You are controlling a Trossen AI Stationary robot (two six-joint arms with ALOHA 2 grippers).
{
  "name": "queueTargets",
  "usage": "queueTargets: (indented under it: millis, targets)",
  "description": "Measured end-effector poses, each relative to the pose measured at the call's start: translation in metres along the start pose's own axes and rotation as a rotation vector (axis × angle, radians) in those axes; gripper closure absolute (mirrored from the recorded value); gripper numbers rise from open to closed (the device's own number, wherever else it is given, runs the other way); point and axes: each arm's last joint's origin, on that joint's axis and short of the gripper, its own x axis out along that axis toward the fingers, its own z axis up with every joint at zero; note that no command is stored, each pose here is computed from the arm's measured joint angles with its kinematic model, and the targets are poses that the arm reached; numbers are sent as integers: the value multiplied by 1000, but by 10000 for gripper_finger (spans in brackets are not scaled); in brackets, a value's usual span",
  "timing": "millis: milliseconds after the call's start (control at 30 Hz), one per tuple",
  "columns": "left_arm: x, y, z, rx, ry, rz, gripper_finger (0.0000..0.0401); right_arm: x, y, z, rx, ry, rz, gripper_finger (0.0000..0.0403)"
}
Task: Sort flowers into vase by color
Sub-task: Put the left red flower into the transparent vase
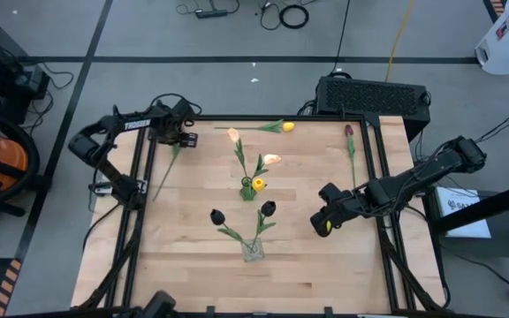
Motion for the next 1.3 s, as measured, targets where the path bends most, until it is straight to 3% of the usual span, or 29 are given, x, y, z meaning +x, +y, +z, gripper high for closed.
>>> queueTargets:
  millis: [367, 700, 833, 1100, 1300]
  targets:
    - [11, -11, 11, -67, 101, -34, 193, 0, 4, 1, 36, -14, 35, 403]
    - [12, -16, 11, -26, 116, -34, 199, 0, 5, 2, 37, -33, 49, 403]
    - [12, -18, 11, -19, 110, -36, 241, 0, 6, 2, 23, -48, 52, 403]
    - [13, -18, 12, 13, 78, -9, 382, 0, 6, 2, 16, -50, 57, 403]
    - [3, -27, 8, 53, 54, -26, 390, -1, 8, 4, 21, -97, 64, 403]
